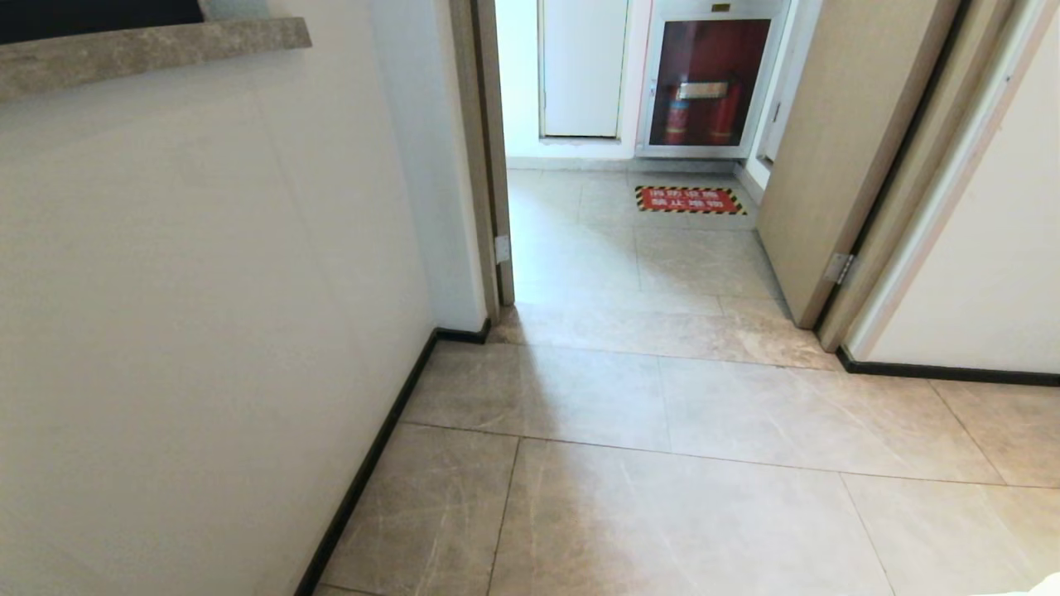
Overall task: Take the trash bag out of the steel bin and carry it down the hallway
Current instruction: Put the trash bag at the door
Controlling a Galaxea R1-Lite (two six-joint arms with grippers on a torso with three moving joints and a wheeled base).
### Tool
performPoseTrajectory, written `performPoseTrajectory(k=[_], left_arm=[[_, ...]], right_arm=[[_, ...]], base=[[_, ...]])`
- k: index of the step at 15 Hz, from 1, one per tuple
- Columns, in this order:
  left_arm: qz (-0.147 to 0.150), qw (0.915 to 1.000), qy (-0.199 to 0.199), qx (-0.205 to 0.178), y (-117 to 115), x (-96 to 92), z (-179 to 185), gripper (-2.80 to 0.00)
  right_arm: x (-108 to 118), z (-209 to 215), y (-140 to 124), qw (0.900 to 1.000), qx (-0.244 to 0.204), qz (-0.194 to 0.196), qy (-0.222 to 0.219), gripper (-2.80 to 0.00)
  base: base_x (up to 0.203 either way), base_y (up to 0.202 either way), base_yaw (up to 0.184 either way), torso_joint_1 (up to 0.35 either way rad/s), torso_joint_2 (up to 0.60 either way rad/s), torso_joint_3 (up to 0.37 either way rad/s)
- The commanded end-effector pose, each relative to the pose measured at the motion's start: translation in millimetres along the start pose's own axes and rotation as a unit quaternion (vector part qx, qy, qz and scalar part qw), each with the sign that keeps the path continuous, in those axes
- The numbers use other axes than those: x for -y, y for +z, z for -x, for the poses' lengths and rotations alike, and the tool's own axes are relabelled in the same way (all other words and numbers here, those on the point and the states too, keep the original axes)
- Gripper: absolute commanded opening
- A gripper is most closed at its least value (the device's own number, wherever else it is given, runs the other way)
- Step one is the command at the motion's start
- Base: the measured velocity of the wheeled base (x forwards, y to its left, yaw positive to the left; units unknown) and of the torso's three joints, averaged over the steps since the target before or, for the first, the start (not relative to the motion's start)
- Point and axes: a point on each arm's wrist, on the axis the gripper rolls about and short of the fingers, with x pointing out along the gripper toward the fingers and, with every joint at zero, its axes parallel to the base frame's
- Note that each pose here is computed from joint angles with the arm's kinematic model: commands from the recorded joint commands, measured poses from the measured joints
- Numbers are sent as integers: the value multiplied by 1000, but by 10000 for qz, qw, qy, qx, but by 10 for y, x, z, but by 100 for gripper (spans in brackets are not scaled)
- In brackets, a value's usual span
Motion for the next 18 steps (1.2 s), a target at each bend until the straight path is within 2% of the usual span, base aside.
performPoseTrajectory(k=[1,9,14,18], left_arm=[[3,10000,-1,-4,0,0,0,-280],[3,10000,-3,-1,0,0,0,-280],[3,10000,-3,-1,0,0,0,-280],[3,10000,-3,-1,0,0,0,-280]], right_arm=[[0,-2,-4,10000,-12,4,-5,-280],[-1,-1,-2,10000,-4,7,-10,-280],[0,-2,-4,10000,-12,-50,-5,-280],[0,-1,-4,10000,-8,-58,-5,-280]], base=[[187,0,-1,2,4,2],[187,0,1,2,3,3],[14,0,1,0,0,0],[-1,10,-150,2,0,2]])
